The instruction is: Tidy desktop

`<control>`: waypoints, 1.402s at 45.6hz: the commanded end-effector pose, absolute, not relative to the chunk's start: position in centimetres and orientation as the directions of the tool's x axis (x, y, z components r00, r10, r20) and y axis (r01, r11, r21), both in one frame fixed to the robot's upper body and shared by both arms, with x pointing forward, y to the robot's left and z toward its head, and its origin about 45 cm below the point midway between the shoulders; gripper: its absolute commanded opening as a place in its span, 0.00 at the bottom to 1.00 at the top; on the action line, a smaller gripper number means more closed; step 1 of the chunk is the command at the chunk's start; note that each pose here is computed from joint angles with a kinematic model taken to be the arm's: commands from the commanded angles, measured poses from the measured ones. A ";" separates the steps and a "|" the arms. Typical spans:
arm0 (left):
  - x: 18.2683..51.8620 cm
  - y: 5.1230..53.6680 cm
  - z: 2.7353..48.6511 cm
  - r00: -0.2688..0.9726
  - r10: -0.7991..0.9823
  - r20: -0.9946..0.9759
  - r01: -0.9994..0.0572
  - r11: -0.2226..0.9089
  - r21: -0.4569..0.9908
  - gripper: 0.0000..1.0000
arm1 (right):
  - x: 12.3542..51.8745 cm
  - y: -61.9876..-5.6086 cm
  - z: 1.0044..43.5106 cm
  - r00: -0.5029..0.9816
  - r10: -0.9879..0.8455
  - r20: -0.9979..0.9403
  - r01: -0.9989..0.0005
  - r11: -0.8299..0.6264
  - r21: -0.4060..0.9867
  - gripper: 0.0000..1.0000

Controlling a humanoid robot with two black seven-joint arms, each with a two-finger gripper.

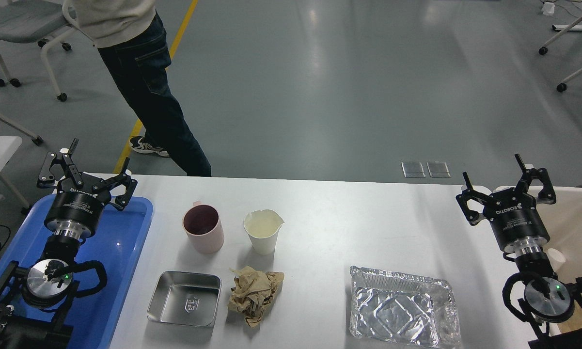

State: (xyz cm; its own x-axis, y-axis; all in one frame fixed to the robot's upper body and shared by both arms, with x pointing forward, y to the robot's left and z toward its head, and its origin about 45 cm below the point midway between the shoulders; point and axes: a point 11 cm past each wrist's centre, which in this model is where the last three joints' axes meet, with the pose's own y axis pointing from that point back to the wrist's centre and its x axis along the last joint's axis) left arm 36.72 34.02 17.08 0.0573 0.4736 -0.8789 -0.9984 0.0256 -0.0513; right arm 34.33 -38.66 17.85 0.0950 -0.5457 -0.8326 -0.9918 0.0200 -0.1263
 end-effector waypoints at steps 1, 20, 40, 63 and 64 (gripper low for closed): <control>36.8 33.7 16.9 0.045 0.459 -0.887 -0.999 0.025 -0.038 0.96 | 34.3 -38.7 17.9 0.095 -0.547 -0.832 -0.992 0.020 -0.126 1.00; 36.9 33.7 16.7 0.020 0.463 -0.886 -1.000 0.020 -0.012 0.96 | 34.3 -38.5 17.9 0.104 -0.543 -0.833 -0.991 0.016 -0.134 1.00; 35.7 35.0 17.2 0.023 0.563 -0.826 -1.000 0.021 -0.013 0.96 | 34.2 -38.7 17.8 0.100 -0.546 -0.832 -0.991 0.019 -0.131 1.00; 34.6 38.4 17.8 -0.108 0.814 -0.570 -0.990 -0.038 0.134 0.96 | 34.1 -38.4 17.6 0.097 -0.540 -0.836 -0.992 0.018 -0.127 1.00; 34.5 38.3 17.9 -0.101 0.824 -0.558 -0.990 -0.028 0.137 0.96 | 34.1 -38.4 17.6 0.097 -0.540 -0.836 -0.992 0.018 -0.127 1.00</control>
State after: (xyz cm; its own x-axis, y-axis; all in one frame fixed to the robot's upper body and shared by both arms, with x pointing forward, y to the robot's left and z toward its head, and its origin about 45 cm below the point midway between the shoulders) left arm 34.95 38.88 17.25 -0.1388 0.7929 -0.5933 -0.9874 -0.0644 0.1449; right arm 34.09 -38.53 17.54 0.0957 -0.5407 -0.8357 -0.9918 0.0193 -0.1260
